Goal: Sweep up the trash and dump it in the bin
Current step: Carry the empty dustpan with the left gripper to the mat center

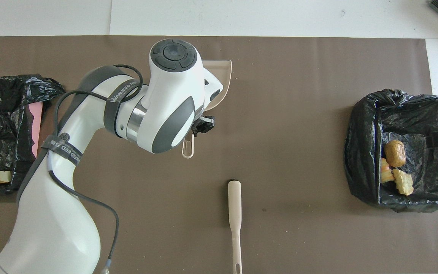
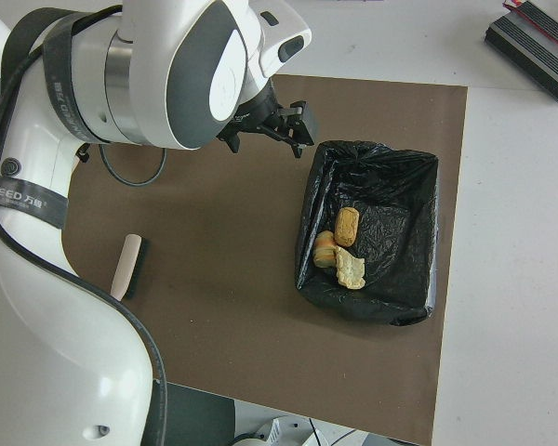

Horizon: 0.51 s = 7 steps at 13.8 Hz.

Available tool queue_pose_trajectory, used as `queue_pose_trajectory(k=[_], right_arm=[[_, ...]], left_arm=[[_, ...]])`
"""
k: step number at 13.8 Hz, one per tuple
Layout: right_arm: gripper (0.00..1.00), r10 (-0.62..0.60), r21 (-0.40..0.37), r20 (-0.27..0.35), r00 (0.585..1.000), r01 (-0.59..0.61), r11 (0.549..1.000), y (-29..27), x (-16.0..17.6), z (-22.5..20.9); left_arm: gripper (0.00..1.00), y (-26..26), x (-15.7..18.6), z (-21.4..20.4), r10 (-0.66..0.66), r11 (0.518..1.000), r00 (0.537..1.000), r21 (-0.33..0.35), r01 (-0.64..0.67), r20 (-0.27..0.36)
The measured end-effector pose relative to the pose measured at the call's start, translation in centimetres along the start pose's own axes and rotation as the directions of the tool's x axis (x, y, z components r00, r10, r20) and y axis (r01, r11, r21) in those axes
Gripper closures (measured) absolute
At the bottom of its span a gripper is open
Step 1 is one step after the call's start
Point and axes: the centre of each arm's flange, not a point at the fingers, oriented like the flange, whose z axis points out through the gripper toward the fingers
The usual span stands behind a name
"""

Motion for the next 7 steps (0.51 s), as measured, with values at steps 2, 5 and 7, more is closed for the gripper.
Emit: queue_pose_trajectory(k=[2,5,7], right_arm=[[0.0,-0.002,0.0,0.0,1.0,0.002,1.0,-0.1,0.0,0.0],[0.0,-0.003,0.0,0.0,1.0,0.003,1.0,-0.2,0.0,0.0],[0.0,-0.003,0.0,0.001,1.0,0.003,1.0,-0.2,0.0,0.0]], left_arm=[[0.69,3.3,-0.3,2.4,0.001,1.0,1.0,-0.009,-0.001,0.005],[0.69,7.5,0.0,7.3,-0.009,0.999,1.0,-0.03,0.009,-0.011],[0.69,8.0,0.2,8.0,-0.012,0.998,1.0,-0.054,0.012,-0.014]])
